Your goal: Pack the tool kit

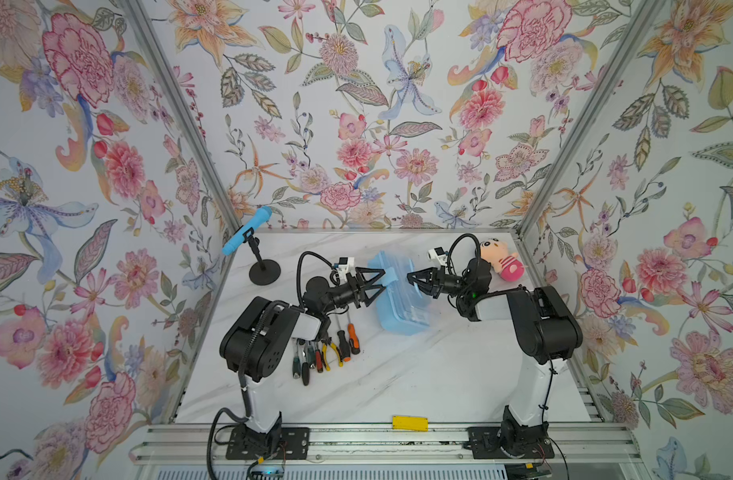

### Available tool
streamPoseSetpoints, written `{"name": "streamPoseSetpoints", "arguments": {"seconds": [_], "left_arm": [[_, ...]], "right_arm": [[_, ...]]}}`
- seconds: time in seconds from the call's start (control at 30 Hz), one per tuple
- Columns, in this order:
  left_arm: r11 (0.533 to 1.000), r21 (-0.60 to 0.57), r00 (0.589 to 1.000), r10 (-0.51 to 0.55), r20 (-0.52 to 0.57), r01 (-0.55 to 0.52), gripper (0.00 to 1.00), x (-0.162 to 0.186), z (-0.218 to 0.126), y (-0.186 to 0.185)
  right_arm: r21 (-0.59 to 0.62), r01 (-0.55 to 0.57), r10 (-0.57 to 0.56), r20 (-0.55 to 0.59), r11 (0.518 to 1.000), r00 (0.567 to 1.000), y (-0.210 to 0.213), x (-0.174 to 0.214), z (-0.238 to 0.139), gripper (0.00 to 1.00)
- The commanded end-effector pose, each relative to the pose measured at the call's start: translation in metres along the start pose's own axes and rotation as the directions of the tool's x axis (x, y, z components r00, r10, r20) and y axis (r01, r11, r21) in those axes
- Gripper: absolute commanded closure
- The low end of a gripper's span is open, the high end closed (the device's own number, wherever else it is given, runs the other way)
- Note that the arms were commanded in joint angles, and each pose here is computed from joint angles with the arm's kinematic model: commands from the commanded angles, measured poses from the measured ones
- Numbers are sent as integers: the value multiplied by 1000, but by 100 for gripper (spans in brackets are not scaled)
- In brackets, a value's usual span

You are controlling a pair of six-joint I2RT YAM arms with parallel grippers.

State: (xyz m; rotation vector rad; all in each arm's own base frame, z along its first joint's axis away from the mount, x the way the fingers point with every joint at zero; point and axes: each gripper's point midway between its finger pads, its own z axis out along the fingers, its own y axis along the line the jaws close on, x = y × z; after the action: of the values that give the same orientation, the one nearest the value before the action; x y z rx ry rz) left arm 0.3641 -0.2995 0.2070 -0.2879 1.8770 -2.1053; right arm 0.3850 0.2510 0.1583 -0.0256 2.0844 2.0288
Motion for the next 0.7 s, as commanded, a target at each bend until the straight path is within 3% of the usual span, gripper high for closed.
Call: {"name": "streamPoseSetpoints", "arguments": {"seconds": [0.0,0.13,0.4,0.57,0.67], "left_arm": [[819,424,899,437,-27,-386,18,41,-10,-146],[844,393,912,409,-28,-366,18,33,-11,-130],[926,215,949,314,23,-311,18,10,-27,-64],[963,21,961,265,82,-268,18,-9,-49,-8],[956,-117,956,279,87,-268,18,-14,-57,20]], "right_arm": [[205,-171,168,34,964,985,-116,40,-7,100],[201,-130,123,49,971,991,-99,30,-9,100],[366,-16,26,-22,931,999,-71,28,3,100],[533,46,3,-91,845,996,-70,37,10,100],[631,85,-4,-129,771,992,-81,43,10,100]]}}
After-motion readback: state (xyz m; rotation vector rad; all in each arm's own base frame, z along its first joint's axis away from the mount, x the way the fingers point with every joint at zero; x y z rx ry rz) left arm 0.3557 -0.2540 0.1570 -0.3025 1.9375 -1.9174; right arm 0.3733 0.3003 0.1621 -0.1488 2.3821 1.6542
